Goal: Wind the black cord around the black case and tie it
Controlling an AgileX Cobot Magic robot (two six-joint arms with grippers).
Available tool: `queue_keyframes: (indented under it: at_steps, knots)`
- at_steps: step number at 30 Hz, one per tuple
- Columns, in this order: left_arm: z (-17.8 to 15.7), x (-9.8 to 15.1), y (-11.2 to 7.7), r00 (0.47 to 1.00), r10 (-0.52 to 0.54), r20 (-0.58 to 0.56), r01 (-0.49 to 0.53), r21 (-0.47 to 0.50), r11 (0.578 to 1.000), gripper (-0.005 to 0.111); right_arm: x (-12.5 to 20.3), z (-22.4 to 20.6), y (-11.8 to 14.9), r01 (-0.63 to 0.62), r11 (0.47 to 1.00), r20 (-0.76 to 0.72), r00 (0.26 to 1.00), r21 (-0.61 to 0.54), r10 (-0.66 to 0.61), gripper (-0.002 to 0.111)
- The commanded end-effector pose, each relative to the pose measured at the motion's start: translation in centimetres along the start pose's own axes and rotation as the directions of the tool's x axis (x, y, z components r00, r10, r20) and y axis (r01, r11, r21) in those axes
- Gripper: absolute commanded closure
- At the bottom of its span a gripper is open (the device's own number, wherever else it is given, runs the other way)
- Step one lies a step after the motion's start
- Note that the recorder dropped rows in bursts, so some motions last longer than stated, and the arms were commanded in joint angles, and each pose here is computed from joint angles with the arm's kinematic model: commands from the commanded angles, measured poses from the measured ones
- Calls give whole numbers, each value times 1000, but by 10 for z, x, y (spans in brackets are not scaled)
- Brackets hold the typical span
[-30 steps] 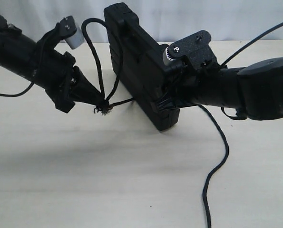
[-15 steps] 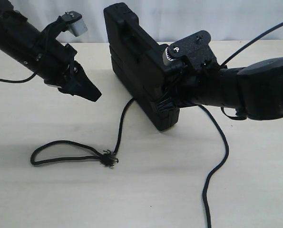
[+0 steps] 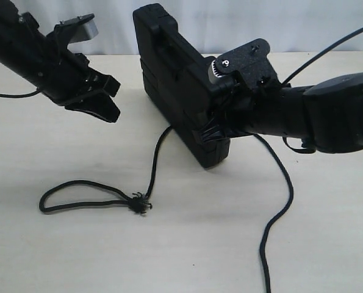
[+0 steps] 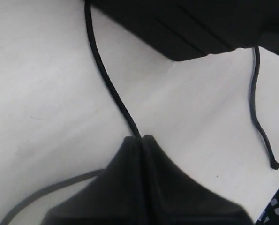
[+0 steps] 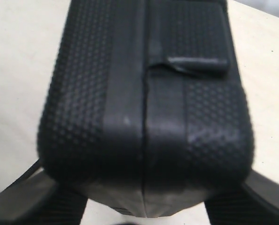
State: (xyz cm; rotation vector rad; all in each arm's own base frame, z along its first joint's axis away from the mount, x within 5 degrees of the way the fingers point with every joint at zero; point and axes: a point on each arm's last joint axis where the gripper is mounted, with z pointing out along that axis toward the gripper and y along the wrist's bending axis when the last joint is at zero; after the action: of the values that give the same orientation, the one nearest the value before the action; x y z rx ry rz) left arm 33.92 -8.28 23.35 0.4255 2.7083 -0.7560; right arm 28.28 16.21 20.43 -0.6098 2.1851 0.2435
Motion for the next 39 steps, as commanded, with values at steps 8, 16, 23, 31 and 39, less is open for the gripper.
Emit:
queue_keyframes:
  at_steps: [8, 16, 23, 31, 39]
  knots:
    - [15, 35, -23, 955, 56, -291, -25, 110, 994, 107, 0, 7, -3, 9, 999, -13, 1000, 33, -8, 104]
    - [82, 78, -57, 844, 330, -422, -364, -1, 931, 107, 0, 7, -3, 9, 999, -13, 1000, 33, -8, 104]
    - [129, 83, -31, 870, 209, -447, -279, -97, 955, 107, 0, 7, -3, 9, 999, -13, 1000, 33, -8, 104]
    - [102, 48, 53, 970, -51, -238, -61, -441, 896, 107, 0, 7, -2, -10, 1000, -13, 1000, 19, 10, 104]
    - [60, 17, 125, 944, -328, -34, 274, -469, 839, 107, 0, 7, 2, -43, 999, -13, 999, -24, 43, 104]
